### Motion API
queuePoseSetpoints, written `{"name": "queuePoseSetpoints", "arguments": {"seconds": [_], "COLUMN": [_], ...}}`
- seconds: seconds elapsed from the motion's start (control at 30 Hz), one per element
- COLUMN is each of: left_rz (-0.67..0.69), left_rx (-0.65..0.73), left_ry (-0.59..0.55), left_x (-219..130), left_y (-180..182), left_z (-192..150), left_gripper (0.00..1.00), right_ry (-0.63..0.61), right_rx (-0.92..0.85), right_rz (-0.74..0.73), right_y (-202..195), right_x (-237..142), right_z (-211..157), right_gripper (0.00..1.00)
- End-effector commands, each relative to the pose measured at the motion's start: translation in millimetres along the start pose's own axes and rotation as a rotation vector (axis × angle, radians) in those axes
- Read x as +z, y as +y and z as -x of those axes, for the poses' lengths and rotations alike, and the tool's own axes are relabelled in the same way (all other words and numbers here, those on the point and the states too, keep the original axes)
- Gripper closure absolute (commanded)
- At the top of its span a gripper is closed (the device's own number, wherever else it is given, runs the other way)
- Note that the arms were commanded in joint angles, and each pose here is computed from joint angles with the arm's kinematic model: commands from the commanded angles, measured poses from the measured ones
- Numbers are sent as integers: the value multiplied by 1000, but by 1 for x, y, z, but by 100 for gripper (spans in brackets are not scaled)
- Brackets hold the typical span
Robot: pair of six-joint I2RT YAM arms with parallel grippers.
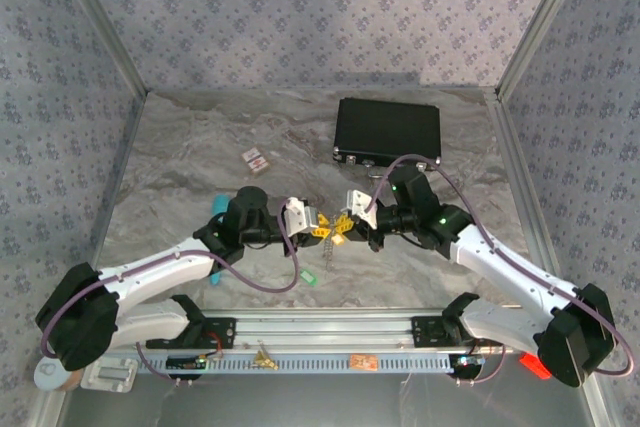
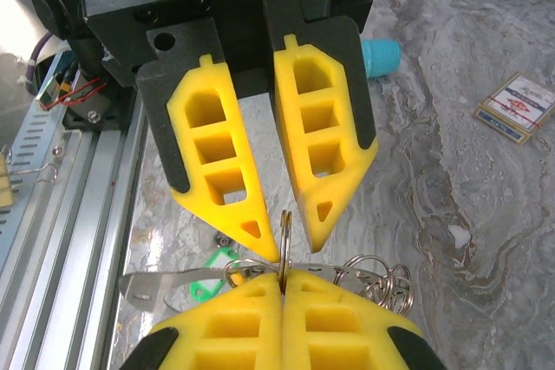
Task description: Put the keys on the keyring
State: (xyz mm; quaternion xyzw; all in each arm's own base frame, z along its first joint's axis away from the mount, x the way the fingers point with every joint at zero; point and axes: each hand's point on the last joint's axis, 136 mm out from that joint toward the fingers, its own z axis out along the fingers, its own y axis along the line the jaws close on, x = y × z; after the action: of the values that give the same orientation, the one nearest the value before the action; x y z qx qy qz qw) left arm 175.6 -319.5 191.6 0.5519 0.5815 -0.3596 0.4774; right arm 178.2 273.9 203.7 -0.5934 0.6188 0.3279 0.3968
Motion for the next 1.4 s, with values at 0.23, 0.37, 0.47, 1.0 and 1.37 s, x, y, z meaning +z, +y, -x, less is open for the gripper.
{"name": "queuePoseSetpoints", "arguments": {"seconds": [0.23,0.37,0.47,1.0,1.37], "left_rz": [-6,-14,-24,41,68], "left_rx": [31,31,32,-11,-61], "left_ry": [11,10,6,-61,-124], "left_x": [0,0,0,-3,-6], "left_y": [2,1,-1,7,10], "left_z": [12,13,15,22,28], "left_gripper": [83,86,87,100,100], "right_ry": [168,207,226,82,93], "right_rx": [-105,-129,-137,67,126], "right_rz": [43,51,56,-88,-210], "right_y": [7,7,8,2,-11], "right_x": [5,9,11,0,16], "right_z": [-2,-5,-5,-6,-23], "right_gripper": [100,100,100,63,61]}}
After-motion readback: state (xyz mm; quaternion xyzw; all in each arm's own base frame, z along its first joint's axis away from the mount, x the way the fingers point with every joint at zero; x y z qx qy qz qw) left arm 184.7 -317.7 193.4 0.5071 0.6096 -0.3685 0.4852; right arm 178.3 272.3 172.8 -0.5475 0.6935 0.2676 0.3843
